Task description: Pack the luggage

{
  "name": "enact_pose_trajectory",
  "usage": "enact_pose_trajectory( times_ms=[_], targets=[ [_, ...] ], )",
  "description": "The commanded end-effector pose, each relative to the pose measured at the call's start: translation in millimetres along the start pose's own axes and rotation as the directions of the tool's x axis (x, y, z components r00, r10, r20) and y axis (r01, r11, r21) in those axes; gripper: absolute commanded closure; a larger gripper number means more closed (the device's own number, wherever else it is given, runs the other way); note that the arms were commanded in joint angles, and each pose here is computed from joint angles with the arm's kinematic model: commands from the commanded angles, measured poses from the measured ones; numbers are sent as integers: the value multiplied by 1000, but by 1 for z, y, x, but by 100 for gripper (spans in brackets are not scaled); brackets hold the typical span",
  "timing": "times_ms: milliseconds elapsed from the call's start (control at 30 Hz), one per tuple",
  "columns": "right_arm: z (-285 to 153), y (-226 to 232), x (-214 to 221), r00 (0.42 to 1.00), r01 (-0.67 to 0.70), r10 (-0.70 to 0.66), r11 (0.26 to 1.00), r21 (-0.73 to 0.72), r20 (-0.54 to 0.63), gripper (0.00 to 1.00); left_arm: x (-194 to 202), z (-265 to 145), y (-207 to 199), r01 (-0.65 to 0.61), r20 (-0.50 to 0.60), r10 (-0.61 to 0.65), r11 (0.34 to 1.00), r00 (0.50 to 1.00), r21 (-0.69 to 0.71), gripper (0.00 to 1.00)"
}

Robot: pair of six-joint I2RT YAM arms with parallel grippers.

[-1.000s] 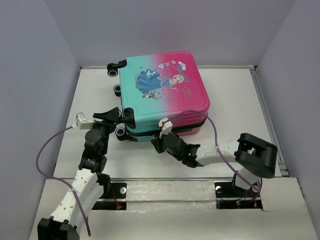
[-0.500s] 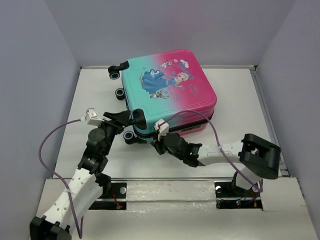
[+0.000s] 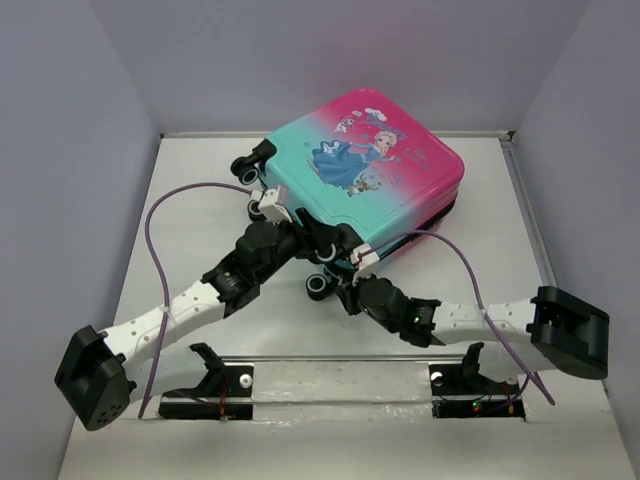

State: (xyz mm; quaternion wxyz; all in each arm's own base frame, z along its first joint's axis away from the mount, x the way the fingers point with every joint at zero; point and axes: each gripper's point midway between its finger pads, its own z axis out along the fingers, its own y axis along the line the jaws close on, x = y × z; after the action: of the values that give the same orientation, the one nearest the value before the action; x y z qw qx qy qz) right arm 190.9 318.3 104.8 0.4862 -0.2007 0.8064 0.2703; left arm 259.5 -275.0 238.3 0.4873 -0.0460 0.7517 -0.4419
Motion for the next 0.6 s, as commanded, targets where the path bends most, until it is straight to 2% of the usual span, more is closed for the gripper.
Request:
enact_pose_trajectory(
  times_ms=[0, 100, 167, 200, 267, 300, 333, 367, 400, 433, 467, 533, 567],
  targets=[
    [-27, 113, -2, 988, -106, 142, 900, -423, 56, 93, -11, 8, -97, -21, -40, 34, 954, 999, 299, 94],
    [-36, 102, -19, 966, -151, 220, 903, -403, 132, 93, -18, 8, -104, -32, -21, 40, 953, 999, 302, 94],
    [-44, 95, -21, 961, -137, 219, 907, -397, 168, 93, -18, 11, -101, -44, -21, 52, 958, 998, 283, 94],
    [-50, 92, -32, 945, -141, 244, 903, -406, 216, 93, -14, 15, -102, -44, -38, 57, 958, 998, 284, 94],
    [-48, 77, -22, 945, -147, 238, 921, -360, 223, 93, -8, 20, -107, -59, -73, 86, 949, 994, 310, 93],
    [-46, 68, -17, 948, -167, 239, 935, -314, 209, 93, -8, 23, -111, -82, -92, 114, 950, 989, 302, 82],
    [-45, 65, -13, 953, -163, 229, 940, -300, 200, 93, -13, 25, -109, -120, -82, 147, 953, 986, 278, 82],
    [-49, 64, -17, 947, -174, 245, 935, -307, 206, 93, -22, 26, -106, -165, -63, 185, 957, 981, 237, 61],
    [-54, 59, -16, 945, -188, 256, 934, -303, 203, 93, -45, 26, -90, -264, -16, 267, 959, 964, 104, 37],
    [-57, 56, -14, 945, -193, 259, 934, -300, 199, 93, -58, 23, -83, -312, 4, 312, 949, 950, 36, 28],
    [-60, 54, -13, 946, -193, 259, 933, -302, 196, 93, -72, 17, -54, -403, -8, 405, 908, 914, -116, 21],
    [-64, 45, -1, 954, -195, 250, 937, -289, 168, 93, -114, -2, -47, -472, 21, 491, 846, 871, -247, 9],
    [-70, 45, -5, 948, -205, 266, 931, -303, 174, 93, -128, -20, -14, -499, -36, 536, 758, 844, -419, 6]
  ],
)
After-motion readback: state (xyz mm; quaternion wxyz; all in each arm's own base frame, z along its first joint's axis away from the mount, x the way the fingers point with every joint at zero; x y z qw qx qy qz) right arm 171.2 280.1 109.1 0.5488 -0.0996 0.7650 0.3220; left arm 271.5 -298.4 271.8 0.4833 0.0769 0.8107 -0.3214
